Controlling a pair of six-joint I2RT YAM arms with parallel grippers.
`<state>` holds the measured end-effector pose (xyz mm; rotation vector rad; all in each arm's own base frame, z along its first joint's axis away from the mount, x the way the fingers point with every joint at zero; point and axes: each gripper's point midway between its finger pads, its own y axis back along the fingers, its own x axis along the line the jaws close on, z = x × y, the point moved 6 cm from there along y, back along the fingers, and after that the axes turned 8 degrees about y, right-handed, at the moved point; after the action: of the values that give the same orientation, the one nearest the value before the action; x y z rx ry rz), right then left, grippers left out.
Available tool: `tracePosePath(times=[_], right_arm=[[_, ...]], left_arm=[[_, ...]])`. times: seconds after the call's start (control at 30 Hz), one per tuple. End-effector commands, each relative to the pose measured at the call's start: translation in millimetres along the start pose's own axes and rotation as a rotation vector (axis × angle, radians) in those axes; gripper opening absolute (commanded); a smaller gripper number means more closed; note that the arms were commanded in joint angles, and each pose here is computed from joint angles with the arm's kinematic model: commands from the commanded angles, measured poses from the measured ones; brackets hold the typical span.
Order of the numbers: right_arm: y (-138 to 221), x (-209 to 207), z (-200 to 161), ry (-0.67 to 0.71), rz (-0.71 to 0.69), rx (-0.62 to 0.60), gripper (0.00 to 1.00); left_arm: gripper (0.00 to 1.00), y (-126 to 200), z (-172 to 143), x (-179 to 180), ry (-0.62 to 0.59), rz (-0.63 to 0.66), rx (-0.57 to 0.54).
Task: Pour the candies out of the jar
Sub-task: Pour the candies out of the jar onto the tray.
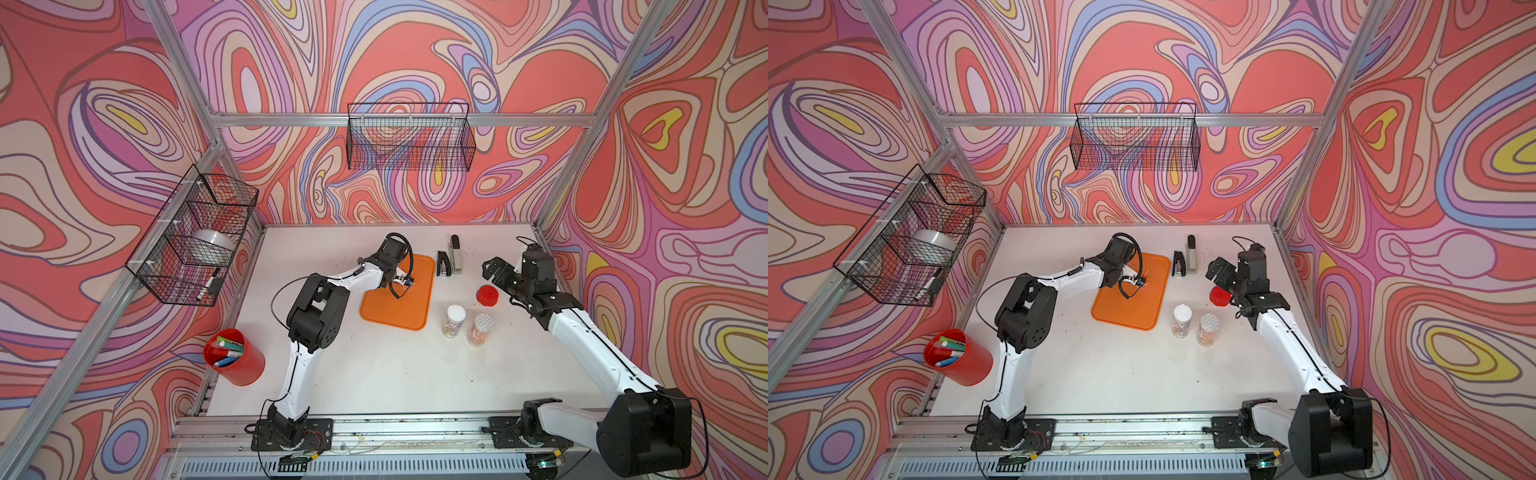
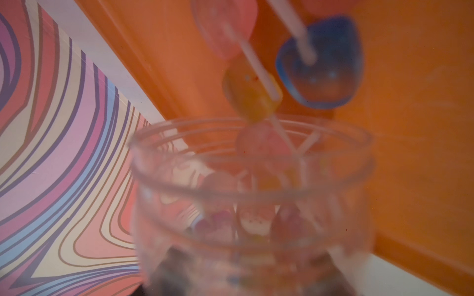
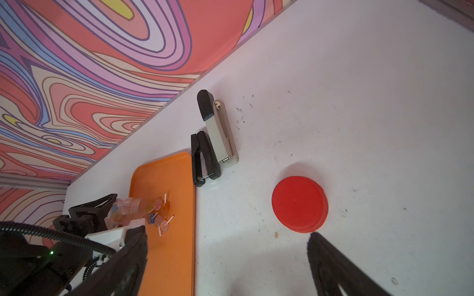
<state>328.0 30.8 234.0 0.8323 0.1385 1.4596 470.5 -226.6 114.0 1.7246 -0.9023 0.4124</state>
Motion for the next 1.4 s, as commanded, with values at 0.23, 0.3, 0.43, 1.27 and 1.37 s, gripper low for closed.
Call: tracePosePath(times=[0.23, 0.3, 0.43, 1.27, 1.37], right_arm=[[-2, 6, 5, -0.021, 0.04, -0.015, 0.98], [-2, 6, 4, -0.023, 0.043, -0.012, 0.98], [-1, 6, 5, -0.028, 0.049, -0.017, 0.98], [0, 17, 5, -0.013, 0.139, -0.009, 0.98], [-2, 22, 6, -0.007, 0.184, -0.008, 0.98]], left_arm=[[0.0, 48, -21, 17, -0.173, 0.124, 0.005], [0.0, 55, -23, 14, -0.194, 0.129, -0.014], [0.0, 63, -25, 10, -0.213, 0.126, -0.034], [0.0, 73, -43, 22, 0.097, 0.168, -0.131], [0.0, 84, -49, 26, 0.291, 0.101, -0.213]])
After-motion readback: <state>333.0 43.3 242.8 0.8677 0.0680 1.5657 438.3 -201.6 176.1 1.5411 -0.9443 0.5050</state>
